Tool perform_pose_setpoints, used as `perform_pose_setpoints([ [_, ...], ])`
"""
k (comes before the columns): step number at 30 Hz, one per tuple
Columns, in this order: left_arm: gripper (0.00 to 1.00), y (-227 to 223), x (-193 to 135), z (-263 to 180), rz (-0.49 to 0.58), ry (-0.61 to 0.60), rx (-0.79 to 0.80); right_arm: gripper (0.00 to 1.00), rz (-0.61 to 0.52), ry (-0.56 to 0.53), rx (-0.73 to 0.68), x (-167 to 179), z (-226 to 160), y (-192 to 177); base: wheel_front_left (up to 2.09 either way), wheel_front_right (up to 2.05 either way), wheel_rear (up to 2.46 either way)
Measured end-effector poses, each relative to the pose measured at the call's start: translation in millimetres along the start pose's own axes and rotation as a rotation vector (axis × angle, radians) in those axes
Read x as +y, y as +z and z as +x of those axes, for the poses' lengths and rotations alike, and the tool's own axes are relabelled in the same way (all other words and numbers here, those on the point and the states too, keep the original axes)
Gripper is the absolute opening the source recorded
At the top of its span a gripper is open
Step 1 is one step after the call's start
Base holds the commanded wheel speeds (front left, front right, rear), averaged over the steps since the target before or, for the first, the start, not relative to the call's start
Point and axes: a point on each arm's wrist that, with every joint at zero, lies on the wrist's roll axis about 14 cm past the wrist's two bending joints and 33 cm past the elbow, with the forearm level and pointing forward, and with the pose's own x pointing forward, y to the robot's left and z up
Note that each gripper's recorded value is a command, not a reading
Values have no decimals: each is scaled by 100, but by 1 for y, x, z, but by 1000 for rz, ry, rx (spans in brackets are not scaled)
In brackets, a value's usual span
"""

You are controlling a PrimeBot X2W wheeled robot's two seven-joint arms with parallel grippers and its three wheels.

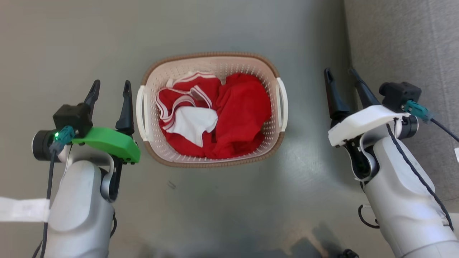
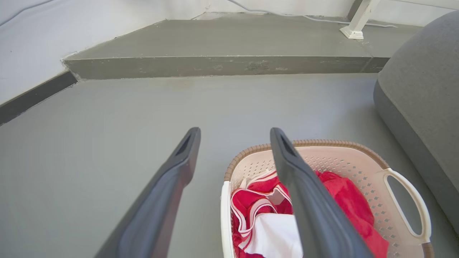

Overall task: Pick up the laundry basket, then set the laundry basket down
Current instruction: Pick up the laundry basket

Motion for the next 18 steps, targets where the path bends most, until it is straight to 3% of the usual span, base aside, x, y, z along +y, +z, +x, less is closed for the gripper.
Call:
perform_pose_setpoints([
  [18,100,-85,17,42,-33,8,255,100,4,26,199,-6,47,-70,0,0,0],
])
